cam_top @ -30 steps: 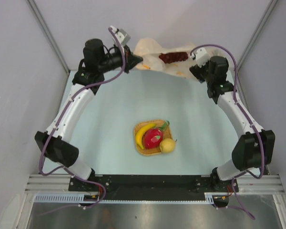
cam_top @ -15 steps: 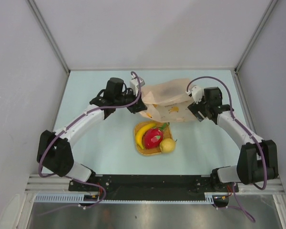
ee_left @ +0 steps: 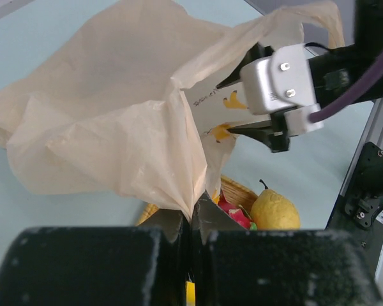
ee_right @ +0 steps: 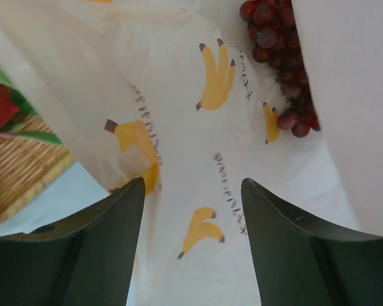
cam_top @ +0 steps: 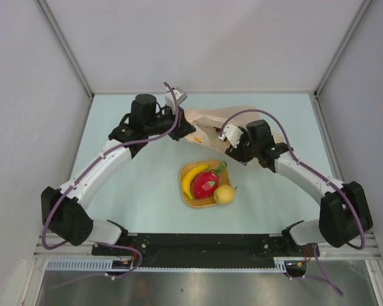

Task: Take the fake fruits out of the plastic bag
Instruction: Adjust the plastic bag at the center of the board, then take out the fake fruit from the plastic bag.

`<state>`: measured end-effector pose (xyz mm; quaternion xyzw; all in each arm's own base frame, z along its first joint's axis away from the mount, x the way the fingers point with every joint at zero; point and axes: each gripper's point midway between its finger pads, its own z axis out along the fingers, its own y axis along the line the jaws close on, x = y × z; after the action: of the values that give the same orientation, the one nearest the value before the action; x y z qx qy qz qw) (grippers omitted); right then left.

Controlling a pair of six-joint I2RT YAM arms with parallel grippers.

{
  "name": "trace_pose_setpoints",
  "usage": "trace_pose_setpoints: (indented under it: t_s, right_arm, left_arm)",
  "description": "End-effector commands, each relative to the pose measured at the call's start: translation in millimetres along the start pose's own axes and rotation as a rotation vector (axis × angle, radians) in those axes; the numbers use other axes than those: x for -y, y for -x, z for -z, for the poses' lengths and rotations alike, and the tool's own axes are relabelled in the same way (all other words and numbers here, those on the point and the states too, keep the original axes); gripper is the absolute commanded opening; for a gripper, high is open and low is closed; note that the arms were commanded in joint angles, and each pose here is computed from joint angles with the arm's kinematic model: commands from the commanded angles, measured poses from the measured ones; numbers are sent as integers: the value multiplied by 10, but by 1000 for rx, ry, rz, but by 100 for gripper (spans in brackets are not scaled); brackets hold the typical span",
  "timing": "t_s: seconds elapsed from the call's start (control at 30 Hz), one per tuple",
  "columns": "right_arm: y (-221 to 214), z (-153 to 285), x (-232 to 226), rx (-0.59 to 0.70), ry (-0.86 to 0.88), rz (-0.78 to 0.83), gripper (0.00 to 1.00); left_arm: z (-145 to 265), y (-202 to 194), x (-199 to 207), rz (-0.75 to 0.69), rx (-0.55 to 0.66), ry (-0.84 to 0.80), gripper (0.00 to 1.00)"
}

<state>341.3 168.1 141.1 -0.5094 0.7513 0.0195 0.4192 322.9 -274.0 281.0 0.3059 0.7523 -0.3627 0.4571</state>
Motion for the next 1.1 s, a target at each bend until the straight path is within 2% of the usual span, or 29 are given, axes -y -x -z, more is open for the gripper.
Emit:
trace_pose_setpoints:
  t_s: [0.0,0.1,0.2,0.23,0.33,0.47,0.6,0.67,0.8,1.07]
  right_arm:
    - [293,-217,323,66,-109,69,65]
    - [455,-296,505,73,-138,98,63]
    - [640,-166,404,108,-8,216,66]
    - [606,-95,228,117,99,344,67]
    - [693,140,134,167,145,437,67]
    - [657,199,129,159,168,513,66]
    - [493,-34,231,100,164,534,63]
    - [421,-244,318,69,150,543,58]
    - [328,-642,603,-2,52,621,51]
    - [468,-1176,1007,-7,-57,713,51]
  left_arm:
    - [61,237,33,-13,54,8,0]
    - [50,221,25,-32,43,3,0]
    - [33,150,9,-38,19,0,0]
    - [21,123,-4,-37,15,2,0]
    - [-9,188,-33,-35,33,13,0]
    - [-65,297,-80,-62,45,17,0]
    - [-93,329,-85,-65,46,8,0]
    - [-92,335,-71,-66,47,0,0]
    - [-105,388,-79,-57,67,6,0]
    - [-133,469,-105,-89,72,8,0]
